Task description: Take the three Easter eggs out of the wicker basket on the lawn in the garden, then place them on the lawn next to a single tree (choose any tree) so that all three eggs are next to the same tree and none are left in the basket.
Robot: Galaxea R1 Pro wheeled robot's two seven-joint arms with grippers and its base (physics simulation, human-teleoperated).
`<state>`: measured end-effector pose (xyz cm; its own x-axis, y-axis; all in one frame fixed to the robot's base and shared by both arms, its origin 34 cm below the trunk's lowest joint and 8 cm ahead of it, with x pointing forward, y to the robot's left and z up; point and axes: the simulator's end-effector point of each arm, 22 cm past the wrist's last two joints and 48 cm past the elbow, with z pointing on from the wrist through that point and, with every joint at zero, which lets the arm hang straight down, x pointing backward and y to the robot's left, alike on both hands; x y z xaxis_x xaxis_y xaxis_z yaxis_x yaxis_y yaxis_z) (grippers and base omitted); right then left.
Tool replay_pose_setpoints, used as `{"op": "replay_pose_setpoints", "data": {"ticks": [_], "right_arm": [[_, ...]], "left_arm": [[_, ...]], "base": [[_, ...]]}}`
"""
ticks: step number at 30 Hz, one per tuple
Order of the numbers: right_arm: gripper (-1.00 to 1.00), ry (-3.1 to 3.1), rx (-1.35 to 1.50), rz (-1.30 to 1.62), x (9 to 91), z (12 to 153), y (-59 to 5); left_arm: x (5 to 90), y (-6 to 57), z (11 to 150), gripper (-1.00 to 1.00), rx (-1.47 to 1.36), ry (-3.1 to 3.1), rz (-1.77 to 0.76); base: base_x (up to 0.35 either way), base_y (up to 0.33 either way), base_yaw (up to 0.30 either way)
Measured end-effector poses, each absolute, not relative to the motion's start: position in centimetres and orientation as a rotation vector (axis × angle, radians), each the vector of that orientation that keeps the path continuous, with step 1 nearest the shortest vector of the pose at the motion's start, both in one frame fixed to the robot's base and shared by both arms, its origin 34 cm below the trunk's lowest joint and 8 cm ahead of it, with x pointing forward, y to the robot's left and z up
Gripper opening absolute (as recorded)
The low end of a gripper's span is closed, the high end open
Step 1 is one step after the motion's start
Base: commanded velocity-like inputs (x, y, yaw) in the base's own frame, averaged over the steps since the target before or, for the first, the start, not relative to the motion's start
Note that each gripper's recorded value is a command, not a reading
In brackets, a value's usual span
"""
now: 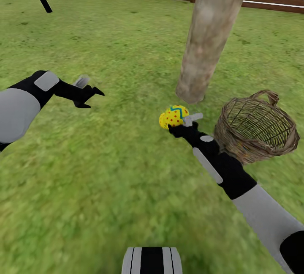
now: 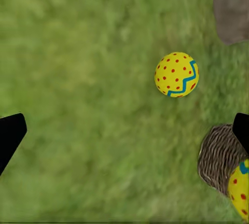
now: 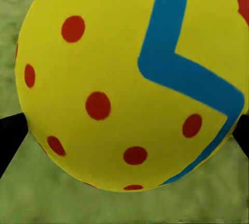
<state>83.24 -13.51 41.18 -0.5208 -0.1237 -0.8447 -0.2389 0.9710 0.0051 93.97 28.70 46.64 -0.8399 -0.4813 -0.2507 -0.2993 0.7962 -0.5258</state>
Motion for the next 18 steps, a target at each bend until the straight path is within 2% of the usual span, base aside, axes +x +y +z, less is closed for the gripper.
{"op": "replay_pose_setpoints", "data": {"ticks": [4, 8, 13, 18], "right_arm": [[-1.00, 2.069, 0.016, -0.050, 81.2, 36.8, -19.8], [-1.00, 2.082, 0.196, -0.040, 78.2, 32.0, -22.4], [-1.00, 2.147, 0.232, -0.010, 73.9, 28.2, -21.1], [-1.00, 2.179, 0.206, 0.005, 71.7, 26.8, -19.7]], "left_arm": [[92.9, 28.2, 45.2, 1.00, -0.602, 2.647, -0.684], [92.9, 30.3, 44.4, 1.00, -0.633, 2.618, -0.637], [93.0, 30.6, 44.3, 1.00, -0.640, 2.608, -0.630], [92.7, 31.3, 43.9, 1.00, -0.623, 2.627, -0.586]], "base": [[0.000, 0.000, 0.000], [0.000, 0.000, 0.000], [0.024, 0.020, 0.000], [0.238, 0.178, 0.000]]}}
